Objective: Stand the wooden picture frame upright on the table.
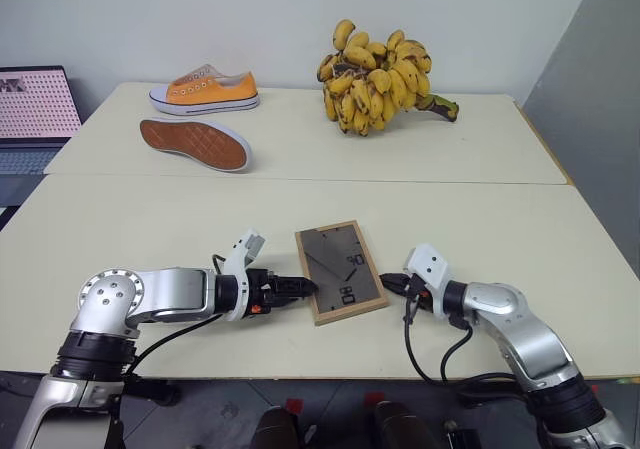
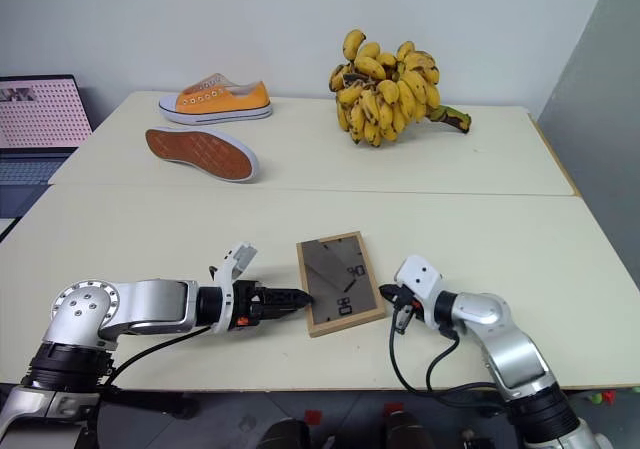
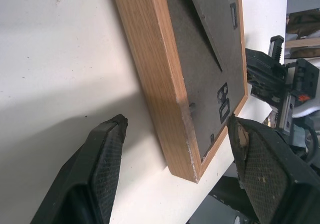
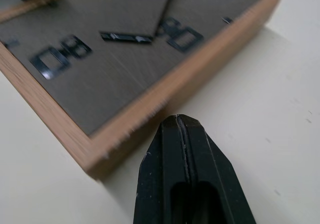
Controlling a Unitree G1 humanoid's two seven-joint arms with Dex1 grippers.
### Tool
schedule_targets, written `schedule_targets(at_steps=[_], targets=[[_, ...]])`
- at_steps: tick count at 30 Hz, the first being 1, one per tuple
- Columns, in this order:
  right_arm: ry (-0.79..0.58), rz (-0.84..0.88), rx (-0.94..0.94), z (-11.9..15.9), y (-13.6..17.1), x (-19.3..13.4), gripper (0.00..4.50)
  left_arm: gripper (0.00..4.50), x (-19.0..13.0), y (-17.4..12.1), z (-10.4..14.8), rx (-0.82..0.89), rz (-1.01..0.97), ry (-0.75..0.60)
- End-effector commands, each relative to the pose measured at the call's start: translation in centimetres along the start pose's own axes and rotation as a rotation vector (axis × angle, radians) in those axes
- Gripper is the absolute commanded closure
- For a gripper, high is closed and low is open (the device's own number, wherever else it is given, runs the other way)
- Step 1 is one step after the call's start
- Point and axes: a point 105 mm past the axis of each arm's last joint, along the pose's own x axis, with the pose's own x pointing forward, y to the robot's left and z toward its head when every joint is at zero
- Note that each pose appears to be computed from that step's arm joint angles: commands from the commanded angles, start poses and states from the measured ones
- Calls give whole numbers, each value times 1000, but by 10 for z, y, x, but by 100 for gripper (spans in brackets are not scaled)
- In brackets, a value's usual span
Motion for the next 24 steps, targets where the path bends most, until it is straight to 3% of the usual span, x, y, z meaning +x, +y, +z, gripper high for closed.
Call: schedule_targets(at_steps=[1, 6, 19, 24], targets=[[-85, -15, 10, 27, 4, 10, 450, 108, 3, 0, -3, -6, 0, 14], [-116, -31, 34, 39, 5, 17, 450, 108, 5, -1, 1, -11, 2, 4], [-108, -58, 34, 36, 1, 20, 450, 108, 4, -4, 12, -23, -17, -32], [-98, -63, 23, 34, -3, 19, 450, 197, 3, -10, 18, -30, -51, -67]])
